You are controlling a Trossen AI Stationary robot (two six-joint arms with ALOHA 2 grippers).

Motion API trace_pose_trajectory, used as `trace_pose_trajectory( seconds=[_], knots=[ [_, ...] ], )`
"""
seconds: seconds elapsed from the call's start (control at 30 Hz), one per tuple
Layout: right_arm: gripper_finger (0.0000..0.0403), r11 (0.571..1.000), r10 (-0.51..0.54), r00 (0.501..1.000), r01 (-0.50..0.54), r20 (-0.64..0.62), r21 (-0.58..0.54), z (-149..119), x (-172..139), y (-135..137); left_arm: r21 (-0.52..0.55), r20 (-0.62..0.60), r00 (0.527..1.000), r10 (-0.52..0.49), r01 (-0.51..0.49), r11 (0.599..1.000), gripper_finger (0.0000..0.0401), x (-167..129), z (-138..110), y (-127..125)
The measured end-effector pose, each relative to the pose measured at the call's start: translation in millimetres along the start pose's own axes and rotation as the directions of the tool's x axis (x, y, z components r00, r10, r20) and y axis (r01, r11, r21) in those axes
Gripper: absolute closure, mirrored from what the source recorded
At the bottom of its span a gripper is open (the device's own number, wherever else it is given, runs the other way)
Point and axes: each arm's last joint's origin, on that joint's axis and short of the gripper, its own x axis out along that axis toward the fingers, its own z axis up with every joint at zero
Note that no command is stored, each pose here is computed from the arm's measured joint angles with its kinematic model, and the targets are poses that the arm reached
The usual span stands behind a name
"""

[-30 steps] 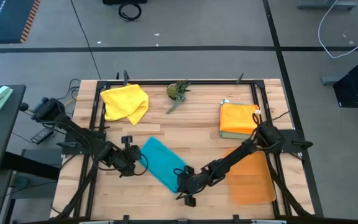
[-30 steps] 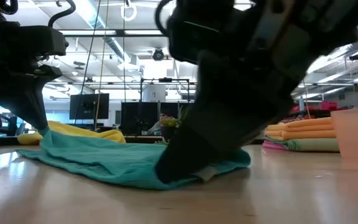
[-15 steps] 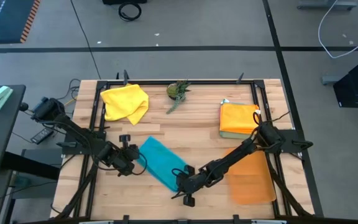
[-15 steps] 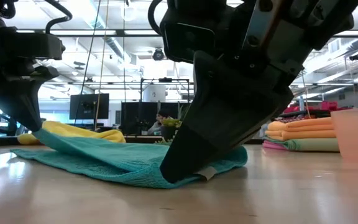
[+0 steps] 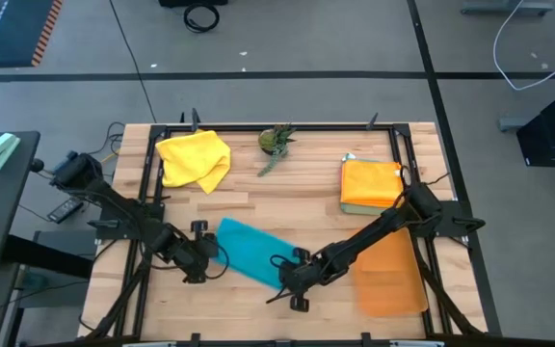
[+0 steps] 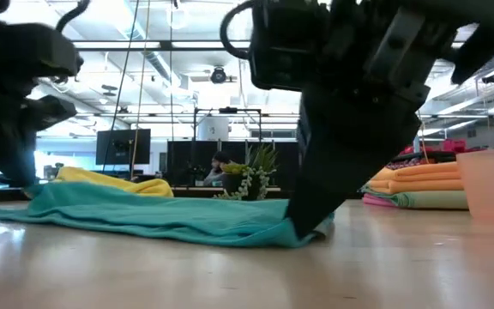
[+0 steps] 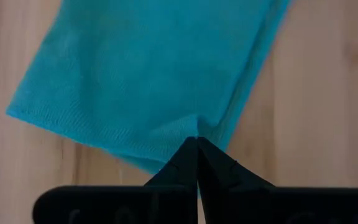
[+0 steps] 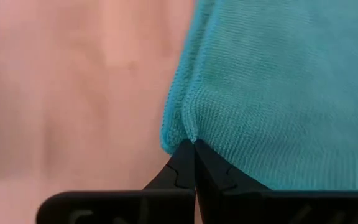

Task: Fold microfiber towels
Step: Fold the blue microfiber towel

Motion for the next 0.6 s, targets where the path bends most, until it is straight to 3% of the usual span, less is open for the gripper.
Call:
trace_pose_trajectory(
  seconds=[0.3, 0.6],
  knots=[
    [0.0400, 0.990, -0.139, 0.988, 0.138, -0.064, -0.025, 3.9, -27.9, -19.1, 0.008, -0.080, 0.994, 0.078, -0.077, 0.997, 0.0397, 20.4, -11.0, -6.6],
    [0.0400, 0.998, -0.066, 0.997, 0.066, 0.049, -0.008, 16.9, -45.5, -9.3, 0.015, -0.057, 0.996, 0.071, -0.071, 0.997, 0.0397, 23.4, -11.3, -12.0]
  ],
)
